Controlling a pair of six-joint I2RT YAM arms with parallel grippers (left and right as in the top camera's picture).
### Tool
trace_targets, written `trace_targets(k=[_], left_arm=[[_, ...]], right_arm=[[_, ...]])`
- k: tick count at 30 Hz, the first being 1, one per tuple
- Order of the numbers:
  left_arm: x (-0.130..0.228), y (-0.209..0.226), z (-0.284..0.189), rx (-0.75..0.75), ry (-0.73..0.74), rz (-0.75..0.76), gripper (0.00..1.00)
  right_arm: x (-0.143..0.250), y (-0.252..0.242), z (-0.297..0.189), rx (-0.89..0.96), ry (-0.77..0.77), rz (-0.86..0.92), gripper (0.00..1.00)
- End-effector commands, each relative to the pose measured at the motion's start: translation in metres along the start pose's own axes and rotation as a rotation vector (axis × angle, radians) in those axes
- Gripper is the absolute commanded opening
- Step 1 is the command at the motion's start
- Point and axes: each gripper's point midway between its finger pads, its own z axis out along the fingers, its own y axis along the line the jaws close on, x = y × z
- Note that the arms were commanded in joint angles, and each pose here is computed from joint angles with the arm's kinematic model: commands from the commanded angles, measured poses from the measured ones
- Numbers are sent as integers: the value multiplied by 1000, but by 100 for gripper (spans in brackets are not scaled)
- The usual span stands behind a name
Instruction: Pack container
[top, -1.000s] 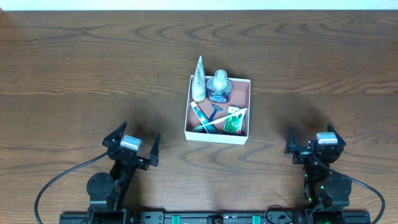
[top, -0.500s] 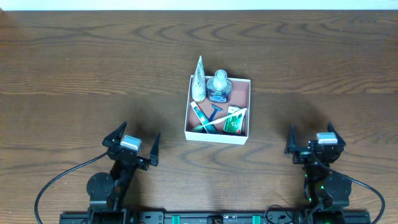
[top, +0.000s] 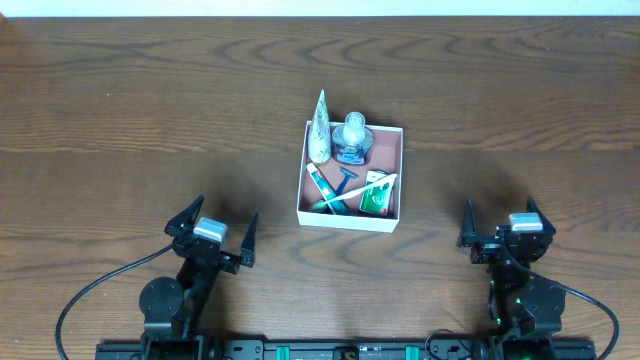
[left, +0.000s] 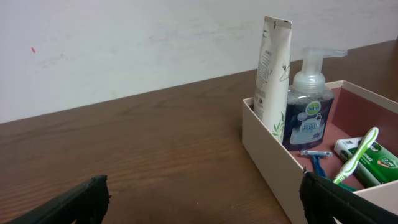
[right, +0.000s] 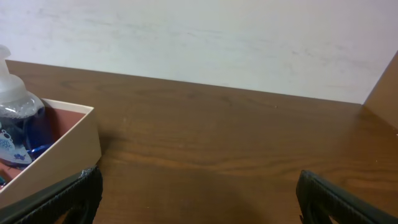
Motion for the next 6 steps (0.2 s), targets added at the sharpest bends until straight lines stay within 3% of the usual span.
trace_targets(k=[1,6], left_arm=[[17,-2,1,10,49,-3,98],[17,-2,1,10,48,-3,98]], right_arm=[[0,3,0,-15,-6,-13,99],[0,3,0,-15,-6,-13,99]])
